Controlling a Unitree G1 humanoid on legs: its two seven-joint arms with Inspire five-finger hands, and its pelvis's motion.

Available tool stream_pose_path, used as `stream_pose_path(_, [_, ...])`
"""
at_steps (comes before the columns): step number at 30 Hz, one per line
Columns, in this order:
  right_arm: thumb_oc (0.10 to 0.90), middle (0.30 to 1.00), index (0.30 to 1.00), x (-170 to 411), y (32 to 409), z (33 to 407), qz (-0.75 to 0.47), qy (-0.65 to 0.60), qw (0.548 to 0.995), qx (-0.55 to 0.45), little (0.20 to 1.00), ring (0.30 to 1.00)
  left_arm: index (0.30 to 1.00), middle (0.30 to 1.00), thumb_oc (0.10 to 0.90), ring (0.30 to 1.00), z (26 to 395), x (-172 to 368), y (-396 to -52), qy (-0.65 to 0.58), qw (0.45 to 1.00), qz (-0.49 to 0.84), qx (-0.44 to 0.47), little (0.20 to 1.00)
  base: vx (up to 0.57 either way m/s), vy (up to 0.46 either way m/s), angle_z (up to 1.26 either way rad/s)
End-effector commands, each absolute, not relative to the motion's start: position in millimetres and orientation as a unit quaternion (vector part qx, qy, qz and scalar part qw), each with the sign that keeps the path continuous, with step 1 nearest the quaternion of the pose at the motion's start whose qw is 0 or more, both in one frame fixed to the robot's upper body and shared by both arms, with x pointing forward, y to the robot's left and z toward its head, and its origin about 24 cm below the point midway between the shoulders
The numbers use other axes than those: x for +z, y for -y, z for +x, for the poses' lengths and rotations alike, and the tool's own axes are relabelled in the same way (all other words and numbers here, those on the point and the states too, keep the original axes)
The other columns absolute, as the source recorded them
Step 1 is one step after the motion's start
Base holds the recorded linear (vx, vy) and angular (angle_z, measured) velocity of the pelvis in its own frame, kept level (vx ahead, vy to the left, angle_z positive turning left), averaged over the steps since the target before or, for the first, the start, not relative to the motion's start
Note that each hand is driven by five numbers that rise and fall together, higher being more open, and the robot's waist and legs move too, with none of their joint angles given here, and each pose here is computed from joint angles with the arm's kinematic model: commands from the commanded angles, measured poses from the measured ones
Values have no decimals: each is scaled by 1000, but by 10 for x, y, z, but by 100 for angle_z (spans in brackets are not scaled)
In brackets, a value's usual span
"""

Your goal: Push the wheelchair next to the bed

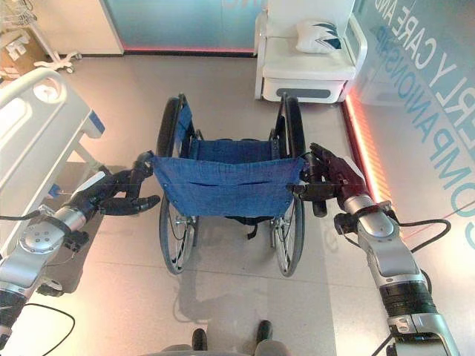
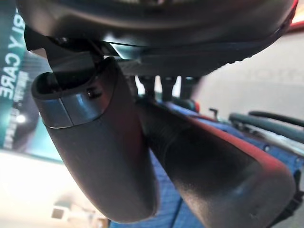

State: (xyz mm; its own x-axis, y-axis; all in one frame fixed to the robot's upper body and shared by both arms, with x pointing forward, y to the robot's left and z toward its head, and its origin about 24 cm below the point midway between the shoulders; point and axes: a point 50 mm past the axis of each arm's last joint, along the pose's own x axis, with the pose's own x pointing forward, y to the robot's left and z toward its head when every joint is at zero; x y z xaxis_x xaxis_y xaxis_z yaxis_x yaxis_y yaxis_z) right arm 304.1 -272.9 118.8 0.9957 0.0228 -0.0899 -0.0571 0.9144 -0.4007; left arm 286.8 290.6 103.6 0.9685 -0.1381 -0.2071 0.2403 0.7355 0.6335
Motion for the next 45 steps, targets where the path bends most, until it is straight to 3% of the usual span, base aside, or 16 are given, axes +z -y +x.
stream_pose_path(1, [800, 900, 900, 1434, 2825, 3196, -289, -39, 956, -11, 900, 900, 900, 900, 800, 900, 3165, 1708, -2909, 23, 912, 405, -65, 900, 0, 0, 0])
stream_pose_path(9, [800, 900, 900, 1461, 2792, 3397, -367, -110, 924, -7, 900, 900, 900, 900, 800, 900, 3352, 1881, -2921, 12, 893, 449, -28, 900, -3, -4, -1])
stream_pose_path(21, [800, 900, 900, 1706, 2715, 3594, -387, -142, 911, -11, 900, 900, 900, 900, 800, 900, 3498, 2407, -2882, 49, 886, 460, 18, 900, 0, 0, 0])
stream_pose_path(27, [800, 900, 900, 1739, 2698, 3645, -397, -149, 904, -46, 900, 900, 900, 900, 800, 900, 3570, 2437, -2845, 2, 875, 484, 7, 900, 0, 0, 0])
stream_pose_path(32, [800, 900, 900, 1842, 2709, 3709, -407, -134, 894, -132, 900, 900, 900, 900, 800, 900, 3661, 2323, -2910, -57, 876, 478, 34, 900, 0, 0, -1])
stream_pose_path(45, [800, 900, 900, 2127, 2450, 3836, -388, -31, 895, -216, 900, 900, 900, 900, 800, 900, 3820, 1950, -2895, -221, 812, 541, -5, 900, 0, 0, -1])
